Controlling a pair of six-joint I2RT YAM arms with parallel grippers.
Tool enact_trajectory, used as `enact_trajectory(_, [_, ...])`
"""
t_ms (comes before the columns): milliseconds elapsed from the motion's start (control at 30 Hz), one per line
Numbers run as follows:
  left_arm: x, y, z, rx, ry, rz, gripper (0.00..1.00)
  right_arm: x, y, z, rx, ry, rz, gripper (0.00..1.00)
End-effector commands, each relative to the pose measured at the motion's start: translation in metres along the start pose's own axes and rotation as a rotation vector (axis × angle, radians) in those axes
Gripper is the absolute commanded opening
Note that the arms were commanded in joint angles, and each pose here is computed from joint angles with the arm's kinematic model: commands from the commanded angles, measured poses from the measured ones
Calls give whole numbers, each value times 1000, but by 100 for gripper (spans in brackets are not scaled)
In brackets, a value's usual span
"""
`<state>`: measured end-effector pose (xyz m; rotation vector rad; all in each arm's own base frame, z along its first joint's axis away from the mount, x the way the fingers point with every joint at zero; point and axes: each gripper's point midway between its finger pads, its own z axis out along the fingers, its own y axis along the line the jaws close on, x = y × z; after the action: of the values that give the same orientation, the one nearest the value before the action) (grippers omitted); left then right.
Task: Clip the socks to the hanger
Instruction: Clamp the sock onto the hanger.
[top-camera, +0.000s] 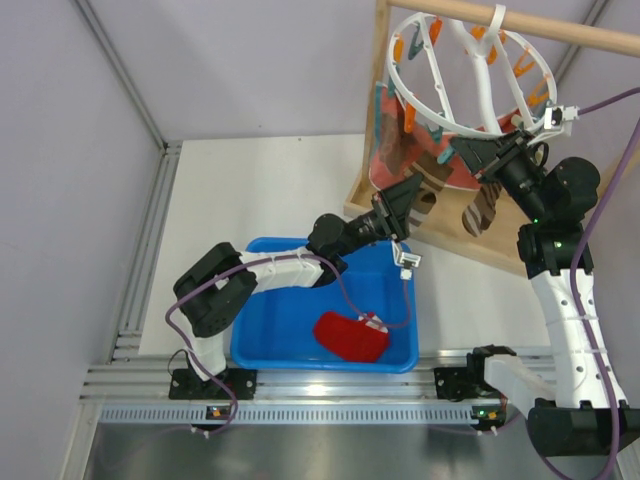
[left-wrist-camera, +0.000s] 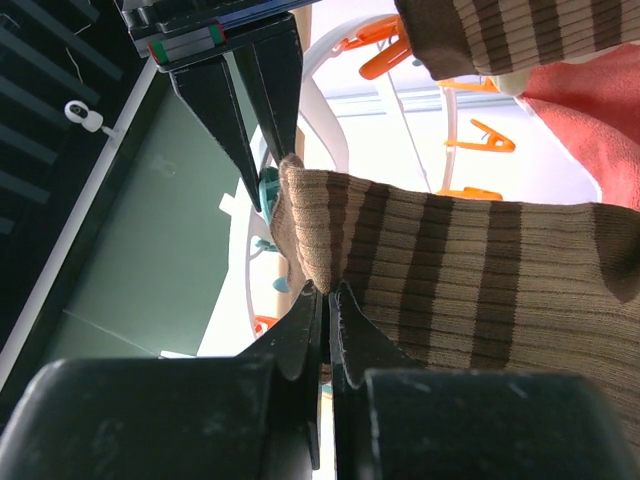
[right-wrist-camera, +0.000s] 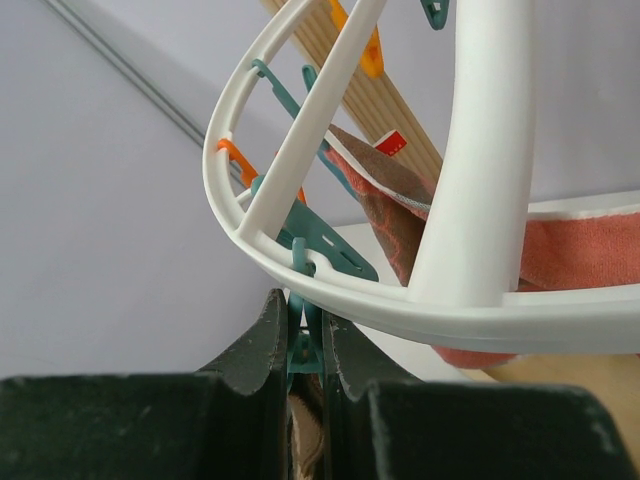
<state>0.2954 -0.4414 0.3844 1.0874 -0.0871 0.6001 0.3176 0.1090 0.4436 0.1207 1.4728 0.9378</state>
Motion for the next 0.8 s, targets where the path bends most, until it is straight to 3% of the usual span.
enact_trajectory(0, [9, 32, 8, -95, 3, 19, 0, -9, 9, -2, -44, -32, -41, 0])
enact_trajectory(533, [7, 29, 21, -90, -21, 26, 0, -6, 15, -3, -76, -14, -54, 1])
enact_trajectory(600, [7, 29, 21, -91, -24, 28, 0, -6, 16, -2, -83, -9, -50, 9])
enact_trajectory(633, [6, 28, 22, -90, -26, 29, 0, -6, 16, -2, -85, -9, -53, 19])
enact_trajectory(767, [6, 27, 23, -89, -30, 30, 0, -6, 19, -3, -97, -4, -54, 34])
